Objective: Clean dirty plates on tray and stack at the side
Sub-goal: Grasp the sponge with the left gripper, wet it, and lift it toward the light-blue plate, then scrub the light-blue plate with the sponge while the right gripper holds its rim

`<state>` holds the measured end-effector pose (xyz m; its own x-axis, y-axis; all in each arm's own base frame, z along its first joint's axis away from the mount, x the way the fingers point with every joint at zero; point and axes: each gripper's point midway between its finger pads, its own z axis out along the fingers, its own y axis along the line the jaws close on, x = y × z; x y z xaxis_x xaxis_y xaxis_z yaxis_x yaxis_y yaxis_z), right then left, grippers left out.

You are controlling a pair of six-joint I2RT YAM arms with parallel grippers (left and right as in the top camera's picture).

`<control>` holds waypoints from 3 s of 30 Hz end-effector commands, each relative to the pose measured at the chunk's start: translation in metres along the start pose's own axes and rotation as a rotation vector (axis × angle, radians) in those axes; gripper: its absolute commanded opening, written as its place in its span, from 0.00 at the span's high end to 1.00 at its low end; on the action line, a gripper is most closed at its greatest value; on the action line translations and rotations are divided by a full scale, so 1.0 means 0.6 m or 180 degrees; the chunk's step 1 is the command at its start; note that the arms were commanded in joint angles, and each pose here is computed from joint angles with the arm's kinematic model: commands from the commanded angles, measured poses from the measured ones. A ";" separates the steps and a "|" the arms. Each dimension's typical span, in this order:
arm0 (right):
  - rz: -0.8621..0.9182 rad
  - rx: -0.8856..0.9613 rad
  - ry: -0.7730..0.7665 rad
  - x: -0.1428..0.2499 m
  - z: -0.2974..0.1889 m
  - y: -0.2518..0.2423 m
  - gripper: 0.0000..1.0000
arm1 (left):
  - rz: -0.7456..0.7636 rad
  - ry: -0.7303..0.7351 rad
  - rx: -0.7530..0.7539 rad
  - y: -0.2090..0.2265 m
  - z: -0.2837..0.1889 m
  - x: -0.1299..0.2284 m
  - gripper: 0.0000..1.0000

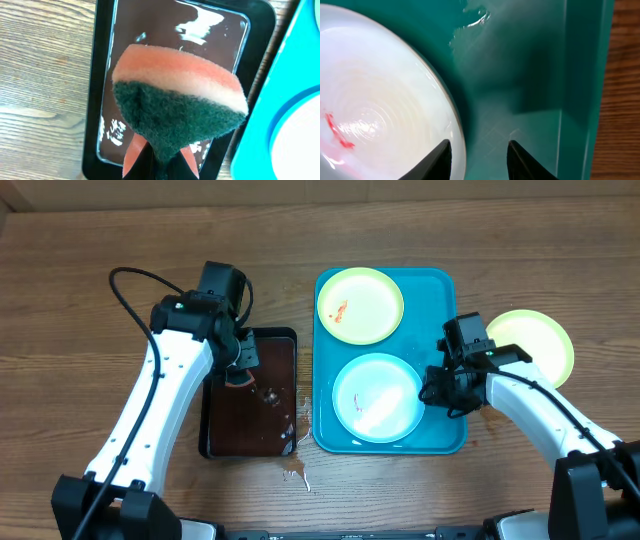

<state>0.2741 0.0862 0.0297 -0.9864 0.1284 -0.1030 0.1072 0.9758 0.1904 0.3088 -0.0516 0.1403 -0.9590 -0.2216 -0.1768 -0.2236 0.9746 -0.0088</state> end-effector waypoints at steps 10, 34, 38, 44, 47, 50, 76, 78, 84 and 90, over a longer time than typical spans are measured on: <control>-0.0181 -0.0338 -0.0173 0.003 0.033 0.028 0.64 | 0.0141 -0.0180 0.0024 -0.003 -0.061 -0.020 0.96; -0.0193 -0.0328 -0.0245 0.000 0.052 0.025 0.96 | 0.0566 -0.0113 0.1102 -0.249 -0.036 0.003 0.96; -0.0193 -0.0330 -0.0244 0.000 0.052 0.025 0.96 | 0.0887 0.0005 0.1146 -0.332 0.018 0.041 0.96; -0.0192 -0.0327 -0.0237 0.001 0.052 0.025 0.96 | 0.0997 0.0503 0.1125 -0.397 0.117 0.112 0.96; -0.0190 -0.0321 -0.0219 0.004 0.052 0.024 0.96 | 0.0872 0.0732 0.0928 -0.383 0.151 0.132 0.96; -0.0188 -0.0314 -0.0204 0.006 0.052 0.023 0.96 | 0.0817 0.0785 0.0681 -0.354 0.169 0.131 0.96; -0.0184 -0.0309 -0.0187 0.008 0.053 0.022 0.96 | 0.1186 0.1468 0.1753 -0.436 0.176 0.191 0.96; -0.0184 -0.0309 -0.0187 0.008 0.053 0.022 0.96 | 0.1163 0.1538 0.1677 -0.427 0.177 0.198 0.96; -0.0184 -0.0309 -0.0189 0.007 0.053 0.022 0.96 | 0.1009 0.1346 0.0875 -0.357 0.197 0.174 0.96; -0.0184 -0.0309 -0.0188 0.008 0.053 0.022 0.96 | 0.0963 0.0874 -0.0024 -0.286 0.197 0.116 0.96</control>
<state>0.2808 0.1084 0.0087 -0.9767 0.0863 -0.1967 0.0251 0.9553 0.2946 0.2693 -0.2656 0.0135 -0.9642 0.1396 0.2254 0.0926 0.9739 -0.2071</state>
